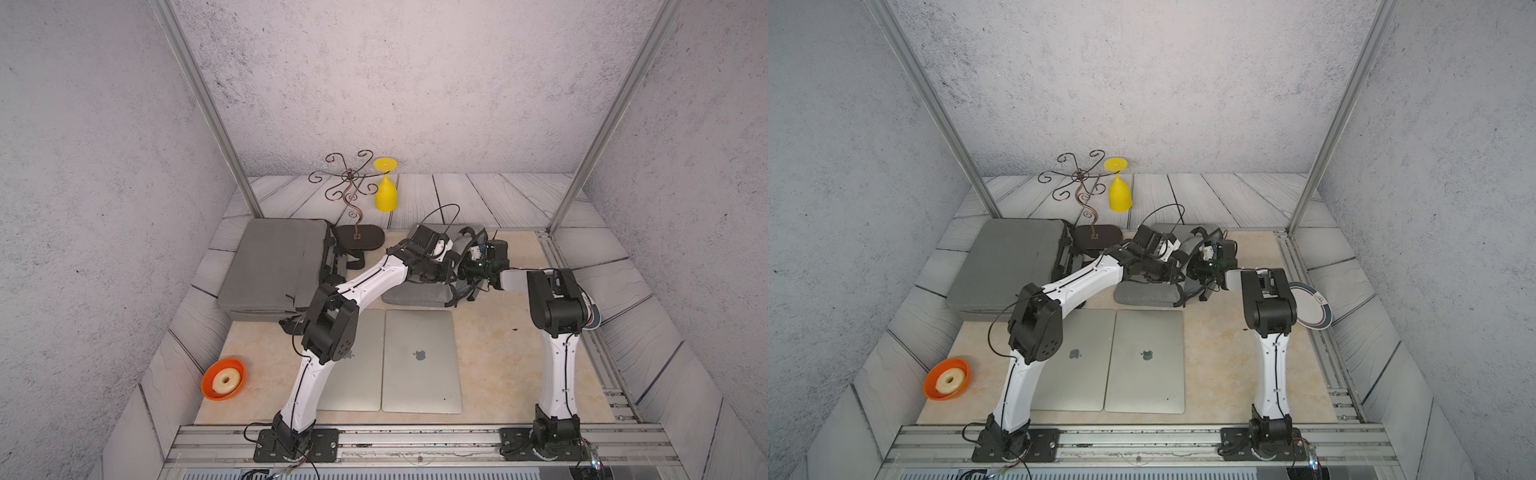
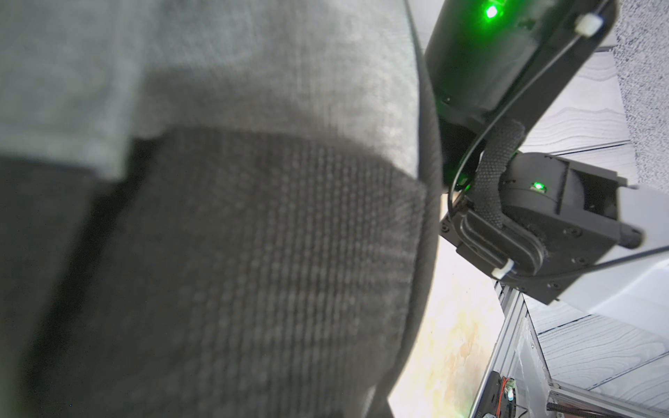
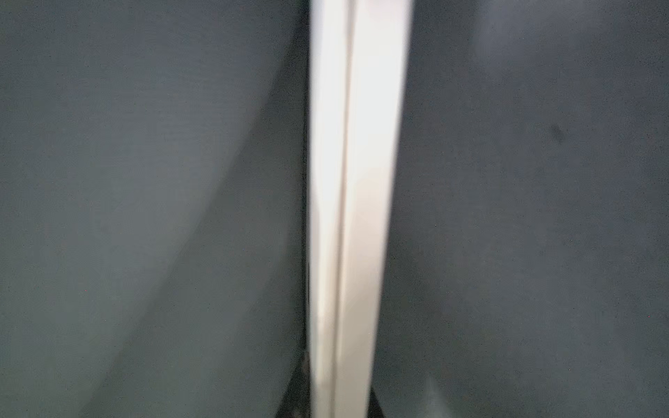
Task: Open the zippered laptop bag and take out the laptop
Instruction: Close the bag flap on the zippered laptop bag.
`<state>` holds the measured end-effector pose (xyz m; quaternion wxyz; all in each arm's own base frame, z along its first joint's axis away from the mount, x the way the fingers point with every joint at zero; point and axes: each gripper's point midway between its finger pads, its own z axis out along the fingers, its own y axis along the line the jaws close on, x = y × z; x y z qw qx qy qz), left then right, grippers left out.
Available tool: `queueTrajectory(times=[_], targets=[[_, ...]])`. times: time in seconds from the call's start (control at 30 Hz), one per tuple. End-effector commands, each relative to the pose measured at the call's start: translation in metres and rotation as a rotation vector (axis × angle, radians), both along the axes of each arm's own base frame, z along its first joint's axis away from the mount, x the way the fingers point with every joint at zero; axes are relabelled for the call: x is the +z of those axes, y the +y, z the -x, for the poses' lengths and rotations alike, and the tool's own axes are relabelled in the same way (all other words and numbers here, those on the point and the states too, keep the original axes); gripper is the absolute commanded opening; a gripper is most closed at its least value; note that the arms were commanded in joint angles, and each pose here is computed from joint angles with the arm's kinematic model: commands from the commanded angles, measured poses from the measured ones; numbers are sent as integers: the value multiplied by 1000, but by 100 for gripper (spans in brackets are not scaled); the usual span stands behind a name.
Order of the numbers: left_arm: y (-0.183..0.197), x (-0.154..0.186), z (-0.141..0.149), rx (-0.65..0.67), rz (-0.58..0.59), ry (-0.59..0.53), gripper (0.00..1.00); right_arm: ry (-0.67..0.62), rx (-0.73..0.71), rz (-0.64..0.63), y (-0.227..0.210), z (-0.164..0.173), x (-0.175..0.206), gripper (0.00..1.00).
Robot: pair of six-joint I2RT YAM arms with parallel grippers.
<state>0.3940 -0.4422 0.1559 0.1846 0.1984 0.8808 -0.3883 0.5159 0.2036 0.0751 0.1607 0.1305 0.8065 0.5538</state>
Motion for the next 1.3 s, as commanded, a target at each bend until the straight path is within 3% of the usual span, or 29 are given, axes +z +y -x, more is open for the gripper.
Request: queueTrajectory(times=[0.0,0.2,0.53,0.67,1.0,1.27], targets=[[8,6,-6,16,8,-47,0,-101,-13,18,-10,5,45,3],[31,-3,-15,90,-8,-35,0,-138,-84,83,-35,18,68,0],[47,-14,-21,107,-34,-23,0,-143,-136,72,-80,46,105,0],[49,-17,-20,98,-39,-22,0,-136,-130,136,-98,61,108,0],[47,-29,-25,104,-46,-8,0,-155,-165,157,-133,87,133,0],[43,-38,-53,190,-63,-24,0,-131,-178,234,-150,133,151,0]])
